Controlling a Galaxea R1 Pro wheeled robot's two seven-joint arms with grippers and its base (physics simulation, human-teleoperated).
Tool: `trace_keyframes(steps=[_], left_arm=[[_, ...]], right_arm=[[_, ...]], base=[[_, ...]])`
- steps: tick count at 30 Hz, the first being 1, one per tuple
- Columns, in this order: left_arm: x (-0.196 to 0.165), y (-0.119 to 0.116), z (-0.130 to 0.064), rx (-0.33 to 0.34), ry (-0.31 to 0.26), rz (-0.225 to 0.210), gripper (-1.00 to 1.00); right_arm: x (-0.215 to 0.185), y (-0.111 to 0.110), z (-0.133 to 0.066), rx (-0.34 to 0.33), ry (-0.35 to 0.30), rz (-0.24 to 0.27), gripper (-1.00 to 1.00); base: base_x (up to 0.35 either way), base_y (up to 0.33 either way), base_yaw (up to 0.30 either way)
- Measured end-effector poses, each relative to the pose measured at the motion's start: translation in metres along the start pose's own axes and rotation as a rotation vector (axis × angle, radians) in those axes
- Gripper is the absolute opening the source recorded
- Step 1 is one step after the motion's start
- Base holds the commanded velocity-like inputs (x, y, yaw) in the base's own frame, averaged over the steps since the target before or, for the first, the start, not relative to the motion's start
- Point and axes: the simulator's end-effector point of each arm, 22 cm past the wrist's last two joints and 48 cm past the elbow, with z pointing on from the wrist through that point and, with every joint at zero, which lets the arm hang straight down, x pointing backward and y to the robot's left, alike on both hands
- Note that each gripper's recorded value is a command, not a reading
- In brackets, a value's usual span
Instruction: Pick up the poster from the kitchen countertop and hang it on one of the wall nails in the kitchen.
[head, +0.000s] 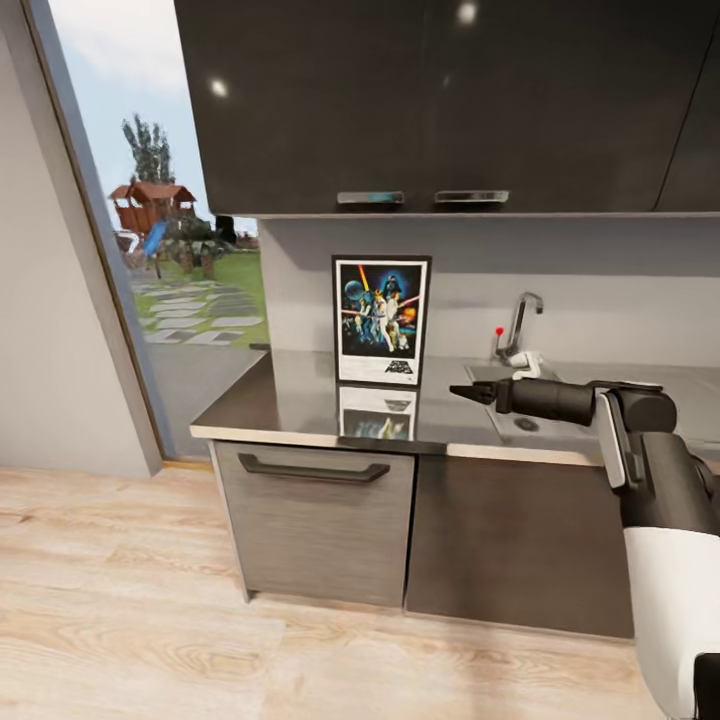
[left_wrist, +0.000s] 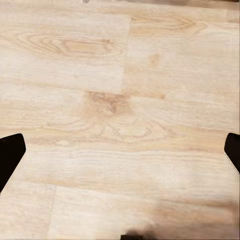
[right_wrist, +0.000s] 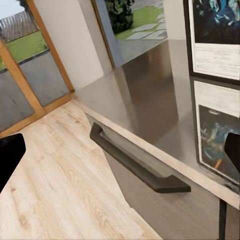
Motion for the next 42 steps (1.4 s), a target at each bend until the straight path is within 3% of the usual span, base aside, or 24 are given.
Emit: trace_keyframes(steps=[5,7,12,21,26,35,42], left_arm=[[0.0,0.001,0.0,-0.001,0.0,-0.001,1.0],[0.0,0.003,0.0,-0.005,0.0,0.001,1.0],[0.0,0.006,0.0,-0.007,0.001,0.003,1.0],[0.005,0.018,0.0,-0.024,0.011,0.003,1.0],[0.017,0.038,-0.002,-0.063,0.036,-0.036,1.0],[0.086,0.07,-0.015,-0.105,0.177,-0.055,1.0],[0.098,0.077,-0.019,-0.113,0.201,-0.061,1.0]], right_arm=[[-0.01,0.01,0.002,-0.074,-0.005,0.011,1.0],[-0.016,0.018,0.002,-0.124,-0.023,-0.021,1.0],[-0.016,0.029,0.001,-0.18,-0.025,-0.03,1.0],[-0.015,0.033,0.002,-0.195,-0.022,-0.034,1.0],[-0.016,0.033,0.001,-0.194,-0.024,-0.035,1.0],[-0.016,0.032,0.001,-0.193,-0.025,-0.034,1.0],[-0.016,0.032,0.0,-0.192,-0.026,-0.034,1.0]], base=[[0.334,0.0,0.0],[0.335,0.0,0.0],[0.335,0.0,0.0],[0.335,-0.015,0.0],[0.335,-0.001,0.0],[0.196,0.0,0.0],[0.223,0.0,0.0]])
